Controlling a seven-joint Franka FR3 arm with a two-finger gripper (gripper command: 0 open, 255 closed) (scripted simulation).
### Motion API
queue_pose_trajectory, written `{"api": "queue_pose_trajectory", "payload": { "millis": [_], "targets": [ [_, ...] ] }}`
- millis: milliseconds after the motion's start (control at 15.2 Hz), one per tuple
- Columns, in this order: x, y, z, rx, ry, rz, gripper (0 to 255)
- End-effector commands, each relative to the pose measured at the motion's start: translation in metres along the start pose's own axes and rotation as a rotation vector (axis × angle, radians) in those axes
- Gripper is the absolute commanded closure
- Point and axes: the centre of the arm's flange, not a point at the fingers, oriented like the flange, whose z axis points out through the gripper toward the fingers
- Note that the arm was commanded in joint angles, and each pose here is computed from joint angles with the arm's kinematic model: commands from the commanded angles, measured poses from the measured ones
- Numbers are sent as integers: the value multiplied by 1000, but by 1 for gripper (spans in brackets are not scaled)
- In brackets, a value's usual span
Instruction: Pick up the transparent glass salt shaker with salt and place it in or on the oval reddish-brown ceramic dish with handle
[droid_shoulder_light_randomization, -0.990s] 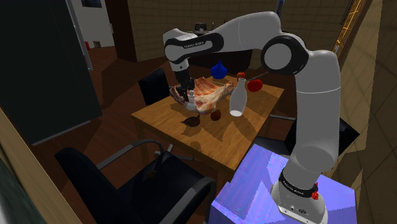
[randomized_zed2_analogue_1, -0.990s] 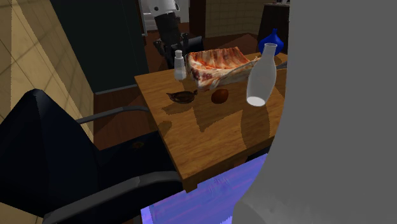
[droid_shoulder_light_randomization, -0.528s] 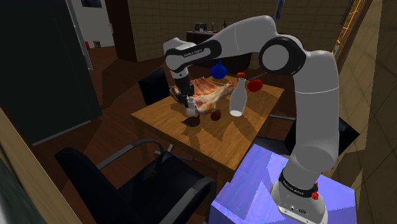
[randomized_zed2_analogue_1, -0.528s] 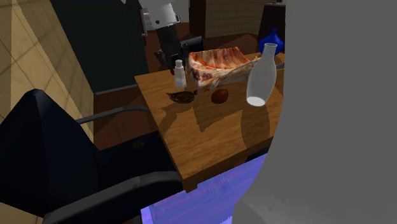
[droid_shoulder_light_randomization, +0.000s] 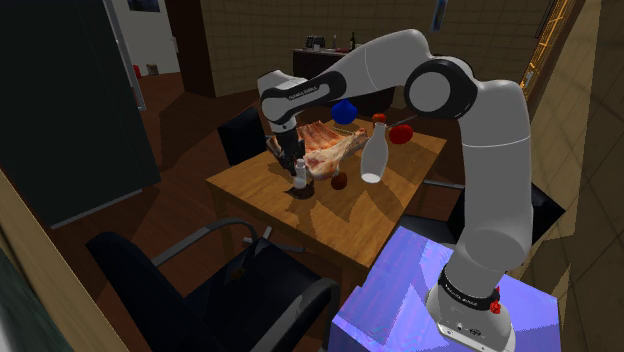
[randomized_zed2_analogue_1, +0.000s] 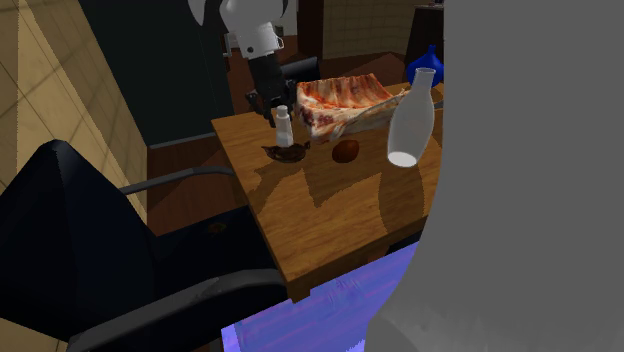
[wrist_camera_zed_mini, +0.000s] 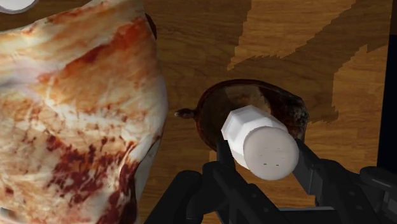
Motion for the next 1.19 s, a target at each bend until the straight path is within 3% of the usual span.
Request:
{"api": "queue_pose_trajectory", "payload": {
  "millis": [0,198,264,594,858,1122],
  "targets": [
    [0,0,1,0,0,0,255],
    [0,0,1,0,0,0,255],
    [0,0,1,0,0,0,0],
    [0,0,1,0,0,0,0],
    [0,0,-49,0,0,0,0],
    [0,0,-49,0,0,0,0]
  ]
}}
